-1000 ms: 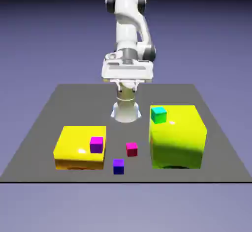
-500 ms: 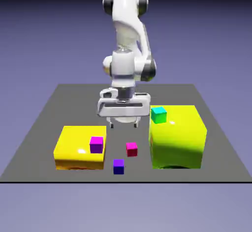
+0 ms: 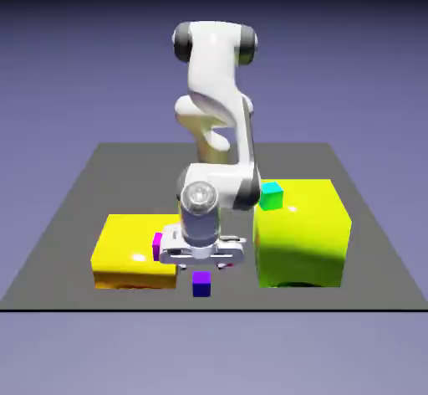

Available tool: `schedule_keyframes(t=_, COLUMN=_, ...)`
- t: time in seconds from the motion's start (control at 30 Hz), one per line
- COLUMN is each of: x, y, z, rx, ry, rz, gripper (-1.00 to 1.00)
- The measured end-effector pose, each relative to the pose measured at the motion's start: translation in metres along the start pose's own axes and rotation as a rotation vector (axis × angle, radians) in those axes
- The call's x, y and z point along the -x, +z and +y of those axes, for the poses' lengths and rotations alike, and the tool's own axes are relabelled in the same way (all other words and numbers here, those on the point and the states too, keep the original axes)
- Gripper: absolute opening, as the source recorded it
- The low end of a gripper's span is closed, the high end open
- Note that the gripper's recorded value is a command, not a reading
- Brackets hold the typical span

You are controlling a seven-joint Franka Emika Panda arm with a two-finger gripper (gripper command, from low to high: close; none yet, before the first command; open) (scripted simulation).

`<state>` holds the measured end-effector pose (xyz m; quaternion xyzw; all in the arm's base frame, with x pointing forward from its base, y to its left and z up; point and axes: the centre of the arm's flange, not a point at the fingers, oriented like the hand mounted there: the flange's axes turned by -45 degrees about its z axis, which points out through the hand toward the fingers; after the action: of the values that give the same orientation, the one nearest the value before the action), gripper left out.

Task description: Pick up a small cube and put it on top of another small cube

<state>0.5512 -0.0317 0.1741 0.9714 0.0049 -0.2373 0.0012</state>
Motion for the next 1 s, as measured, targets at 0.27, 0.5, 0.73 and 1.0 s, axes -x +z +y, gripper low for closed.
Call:
schedule_keyframes(t=0.27, x=-0.005, y=0.030, z=0.000, rx=-0.003, ry=0.000, rz=0.000, gripper=-1.00)
schedule_keyframes(t=0.5, x=0.042, y=-0.098, z=0.060, rx=-0.018, ry=0.193, rz=0.138, gripper=-1.00)
schedule_keyframes(t=0.73, x=0.096, y=-0.127, z=0.122, rx=-0.193, ry=0.367, rz=0.000, gripper=-1.00)
schedule_keyframes(t=1.0, x=0.087, y=-0.077, z=0.116, rx=-0.191, ry=0.367, rz=0.000, gripper=1.00)
